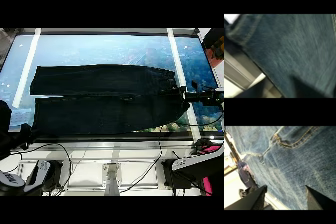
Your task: Fold the clothes and pants, and hang the long-sleeved shirts on hangers.
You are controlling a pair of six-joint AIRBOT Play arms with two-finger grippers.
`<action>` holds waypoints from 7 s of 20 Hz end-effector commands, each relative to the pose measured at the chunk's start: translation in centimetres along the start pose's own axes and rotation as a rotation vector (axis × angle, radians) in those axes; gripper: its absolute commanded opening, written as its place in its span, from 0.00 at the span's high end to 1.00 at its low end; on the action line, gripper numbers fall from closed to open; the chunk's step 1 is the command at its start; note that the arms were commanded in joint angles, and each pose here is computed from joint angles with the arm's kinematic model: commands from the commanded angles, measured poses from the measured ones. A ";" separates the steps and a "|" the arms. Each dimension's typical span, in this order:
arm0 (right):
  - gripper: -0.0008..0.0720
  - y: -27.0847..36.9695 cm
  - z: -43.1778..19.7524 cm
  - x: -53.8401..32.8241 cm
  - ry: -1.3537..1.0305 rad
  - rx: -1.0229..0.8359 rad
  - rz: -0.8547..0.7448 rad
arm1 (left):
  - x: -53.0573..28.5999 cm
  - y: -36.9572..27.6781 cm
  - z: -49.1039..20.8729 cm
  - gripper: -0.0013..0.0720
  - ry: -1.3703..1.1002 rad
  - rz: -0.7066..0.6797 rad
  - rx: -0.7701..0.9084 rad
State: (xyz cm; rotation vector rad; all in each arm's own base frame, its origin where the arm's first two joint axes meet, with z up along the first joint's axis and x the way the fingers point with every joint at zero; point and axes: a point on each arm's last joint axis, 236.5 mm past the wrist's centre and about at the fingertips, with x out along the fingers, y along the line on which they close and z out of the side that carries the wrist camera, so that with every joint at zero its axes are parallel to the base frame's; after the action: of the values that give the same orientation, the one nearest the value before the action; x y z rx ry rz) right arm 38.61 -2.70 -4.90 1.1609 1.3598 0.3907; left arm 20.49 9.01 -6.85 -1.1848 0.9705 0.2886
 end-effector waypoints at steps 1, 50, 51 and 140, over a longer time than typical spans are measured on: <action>0.22 -0.3 0.0 0.3 -0.008 0.007 -0.005 | 0.3 1.6 0.9 0.32 -0.092 -0.005 -0.074; 0.29 -11.8 -0.6 -4.2 -0.398 0.253 -0.183 | -1.6 -9.8 7.3 0.96 -0.346 -0.268 0.175; 0.29 -12.2 -0.2 -3.8 -0.409 0.265 -0.197 | -1.6 -9.8 7.3 0.96 -0.346 -0.268 0.175; 0.21 -8.8 10.4 -11.6 -0.258 0.210 -0.154 | 31.0 -38.8 -43.2 0.93 0.556 -0.346 0.522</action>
State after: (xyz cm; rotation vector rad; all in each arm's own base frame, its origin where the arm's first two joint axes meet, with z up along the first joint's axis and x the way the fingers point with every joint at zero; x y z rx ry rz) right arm 40.42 -20.93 -6.98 1.2691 1.2623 -0.0026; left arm 43.09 -52.67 -6.93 -0.8979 1.1823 -0.5869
